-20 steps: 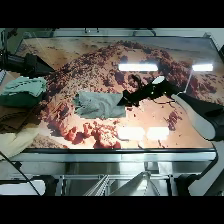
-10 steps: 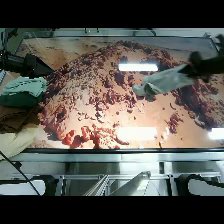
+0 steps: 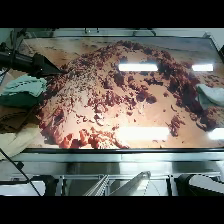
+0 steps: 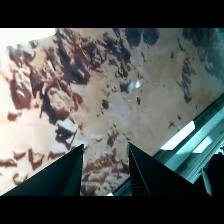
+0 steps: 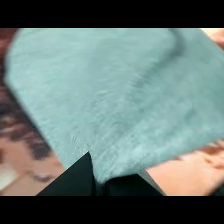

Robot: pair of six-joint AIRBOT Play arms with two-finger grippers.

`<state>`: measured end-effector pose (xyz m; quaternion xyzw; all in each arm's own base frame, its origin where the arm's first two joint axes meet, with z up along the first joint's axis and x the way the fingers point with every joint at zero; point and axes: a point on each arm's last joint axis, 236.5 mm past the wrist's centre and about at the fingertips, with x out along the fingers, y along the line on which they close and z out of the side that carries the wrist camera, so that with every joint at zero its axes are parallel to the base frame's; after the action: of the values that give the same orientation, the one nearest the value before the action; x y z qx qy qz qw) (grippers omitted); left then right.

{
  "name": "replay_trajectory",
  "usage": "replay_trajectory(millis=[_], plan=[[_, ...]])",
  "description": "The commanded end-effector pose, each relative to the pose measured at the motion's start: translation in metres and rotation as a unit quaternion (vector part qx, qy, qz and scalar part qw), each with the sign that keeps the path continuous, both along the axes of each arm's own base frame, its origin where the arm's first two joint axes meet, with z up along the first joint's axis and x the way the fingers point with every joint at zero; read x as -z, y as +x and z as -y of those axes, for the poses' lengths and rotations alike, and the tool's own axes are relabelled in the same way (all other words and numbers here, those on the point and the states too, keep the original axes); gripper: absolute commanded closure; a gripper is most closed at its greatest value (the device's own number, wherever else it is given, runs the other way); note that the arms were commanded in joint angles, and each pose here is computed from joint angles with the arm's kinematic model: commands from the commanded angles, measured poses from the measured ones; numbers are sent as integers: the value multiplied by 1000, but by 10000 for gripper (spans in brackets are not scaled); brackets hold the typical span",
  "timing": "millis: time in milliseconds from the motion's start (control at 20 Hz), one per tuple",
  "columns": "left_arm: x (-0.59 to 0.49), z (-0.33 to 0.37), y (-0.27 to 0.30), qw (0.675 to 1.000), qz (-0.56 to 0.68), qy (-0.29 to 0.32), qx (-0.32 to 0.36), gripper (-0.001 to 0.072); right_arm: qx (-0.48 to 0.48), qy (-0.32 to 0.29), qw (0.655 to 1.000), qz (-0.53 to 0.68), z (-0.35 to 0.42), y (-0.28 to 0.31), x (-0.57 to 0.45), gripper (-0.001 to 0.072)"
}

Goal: Fold the shirts.

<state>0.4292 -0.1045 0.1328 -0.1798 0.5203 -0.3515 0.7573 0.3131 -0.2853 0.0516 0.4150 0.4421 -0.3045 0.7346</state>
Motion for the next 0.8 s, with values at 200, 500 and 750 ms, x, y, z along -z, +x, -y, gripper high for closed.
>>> replay_trajectory(millis=[200, 500, 750], plan=[[0, 26, -7, 1000, -2, 1, 29, 414, 123, 111, 978, -124, 14, -161, 121, 700], [0, 23, -7, 1000, -2, 1, 25, 414, 110, 139, 973, -151, 0, -188, 128, 700], [0, 23, -7, 1000, -3, 0, 26, 414, 96, 171, 961, -195, -18, -206, 121, 103]])
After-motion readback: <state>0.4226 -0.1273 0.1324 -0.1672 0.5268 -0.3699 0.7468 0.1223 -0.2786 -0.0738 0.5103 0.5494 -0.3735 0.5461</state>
